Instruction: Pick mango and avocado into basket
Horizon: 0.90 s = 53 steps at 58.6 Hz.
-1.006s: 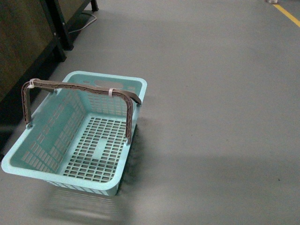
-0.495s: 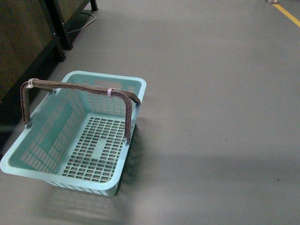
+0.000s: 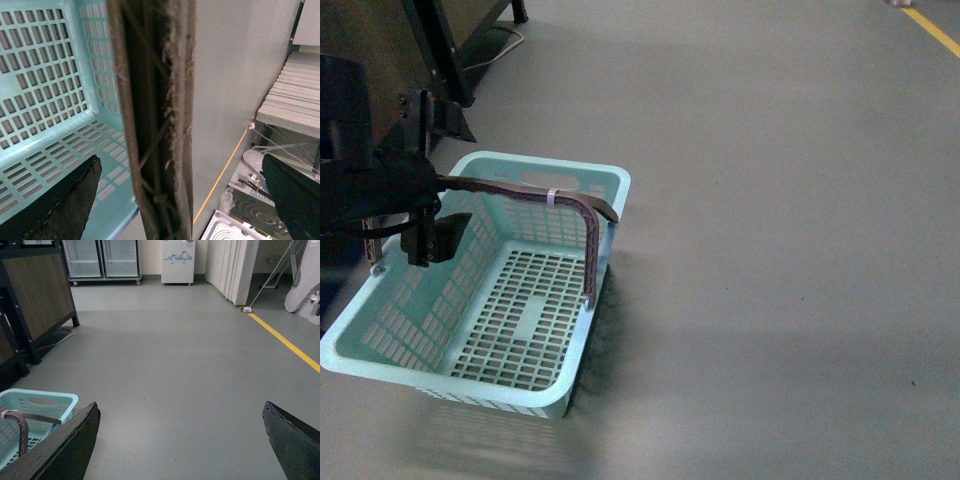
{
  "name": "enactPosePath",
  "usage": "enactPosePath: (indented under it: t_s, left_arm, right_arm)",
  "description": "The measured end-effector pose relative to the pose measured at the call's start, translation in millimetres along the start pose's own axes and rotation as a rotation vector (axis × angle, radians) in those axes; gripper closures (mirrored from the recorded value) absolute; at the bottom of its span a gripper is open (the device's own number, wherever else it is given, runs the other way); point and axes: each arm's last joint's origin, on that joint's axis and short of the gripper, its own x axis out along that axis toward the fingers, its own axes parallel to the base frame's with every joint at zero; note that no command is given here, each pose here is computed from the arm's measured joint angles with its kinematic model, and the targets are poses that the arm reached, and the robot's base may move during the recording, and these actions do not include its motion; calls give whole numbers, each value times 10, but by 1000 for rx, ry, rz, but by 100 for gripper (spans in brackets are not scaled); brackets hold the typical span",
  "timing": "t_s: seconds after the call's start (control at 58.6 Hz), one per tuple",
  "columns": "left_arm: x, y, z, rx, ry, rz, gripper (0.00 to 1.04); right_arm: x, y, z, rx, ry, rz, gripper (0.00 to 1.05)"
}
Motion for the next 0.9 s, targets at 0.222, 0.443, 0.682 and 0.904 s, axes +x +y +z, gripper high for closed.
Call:
enactPosePath:
  t_s: [0.222, 0.443, 0.682, 0.904]
  left_arm:
    - [153, -74, -125, 13, 10, 2, 30]
    - [220, -64, -188, 5, -15, 23, 64]
    - [232, -65, -208, -6, -34, 50, 99]
    - [-179, -155, -278, 0, -48, 18, 99]
  right_arm:
    - [0, 0, 0, 0, 0, 0, 8]
    - [0, 0, 0, 0, 0, 0, 8]
    - [0, 0, 0, 0, 0, 0, 8]
    - [0, 0, 0, 0, 0, 0, 8]
